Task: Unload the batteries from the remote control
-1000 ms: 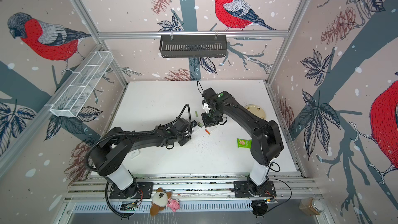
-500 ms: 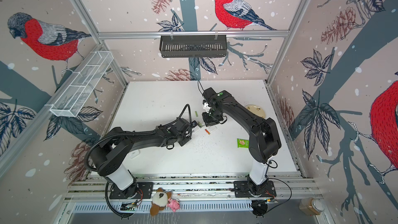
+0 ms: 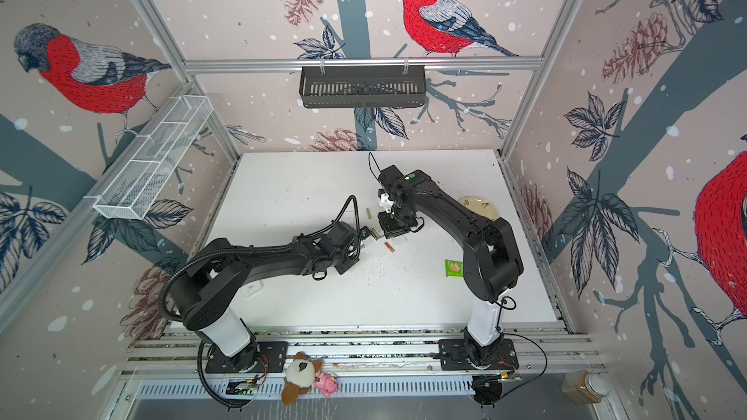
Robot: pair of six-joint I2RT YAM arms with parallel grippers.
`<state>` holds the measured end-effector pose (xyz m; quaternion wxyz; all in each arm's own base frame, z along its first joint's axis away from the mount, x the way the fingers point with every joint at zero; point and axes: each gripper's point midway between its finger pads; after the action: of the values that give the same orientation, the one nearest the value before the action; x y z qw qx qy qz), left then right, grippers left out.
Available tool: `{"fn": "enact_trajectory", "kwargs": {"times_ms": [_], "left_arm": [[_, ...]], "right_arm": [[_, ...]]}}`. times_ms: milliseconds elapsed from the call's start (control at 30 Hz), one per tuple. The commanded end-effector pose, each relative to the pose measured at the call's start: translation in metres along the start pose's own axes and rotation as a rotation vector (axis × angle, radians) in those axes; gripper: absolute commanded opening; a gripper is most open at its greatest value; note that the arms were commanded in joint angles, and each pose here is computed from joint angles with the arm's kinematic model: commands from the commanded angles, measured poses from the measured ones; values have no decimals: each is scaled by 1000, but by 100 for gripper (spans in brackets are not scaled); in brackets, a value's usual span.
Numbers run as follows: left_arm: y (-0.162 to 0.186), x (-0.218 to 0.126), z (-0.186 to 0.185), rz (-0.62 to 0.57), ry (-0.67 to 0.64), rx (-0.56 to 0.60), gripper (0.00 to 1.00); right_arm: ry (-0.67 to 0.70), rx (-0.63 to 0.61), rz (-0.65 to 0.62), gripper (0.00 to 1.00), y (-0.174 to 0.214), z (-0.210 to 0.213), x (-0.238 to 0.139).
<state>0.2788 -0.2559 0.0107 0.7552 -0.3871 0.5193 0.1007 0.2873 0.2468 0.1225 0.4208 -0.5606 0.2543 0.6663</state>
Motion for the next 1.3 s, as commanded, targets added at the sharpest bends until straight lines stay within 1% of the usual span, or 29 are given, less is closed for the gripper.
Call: {"fn": "enact_trajectory", "kwargs": {"times_ms": [0, 133, 200, 333, 400, 567, 833, 900, 1000, 1067, 1267], "left_arm": [[77, -1, -9, 296, 47, 82, 8], [75, -1, -13, 290, 72, 88, 7], [72, -1, -15, 283, 83, 88, 6], [67, -2, -18, 268, 100, 93, 5], [65, -3, -19, 263, 109, 92, 4], [63, -3, -23, 259, 133, 88, 3], [58, -4, -25, 250, 165, 55, 3], [59, -3, -23, 253, 165, 46, 3], [58, -3, -23, 251, 176, 35, 2], [57, -2, -22, 250, 178, 33, 2], [51, -4, -21, 231, 202, -2, 2]], "right_arm": [[24, -19, 44, 1, 7, -3, 7], [12, -25, 23, 0, 8, -2, 17], [-4, -34, -10, 1, 9, 3, 22], [-60, -47, -117, 1, 5, 13, 23], [-59, -69, -190, 0, 1, 16, 19], [-125, -124, -380, 0, -6, 28, 3], [-196, -129, -578, 1, -6, 28, -16], [-218, -125, -592, 1, -4, 28, -15], [-229, -120, -572, 0, 3, 25, -7], [-247, -132, -596, 1, 4, 27, -9], [-234, -123, -612, 0, 2, 20, -13]]}}
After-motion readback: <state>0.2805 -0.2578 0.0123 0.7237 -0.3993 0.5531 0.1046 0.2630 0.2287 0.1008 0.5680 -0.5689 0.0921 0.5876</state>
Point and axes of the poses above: each gripper's point midway between its finger pads, its own x axis out along the fingers, its own z axis along the line the jaws close on, y = z × x, and after that the axes turned 8 degrees about -x, right-handed
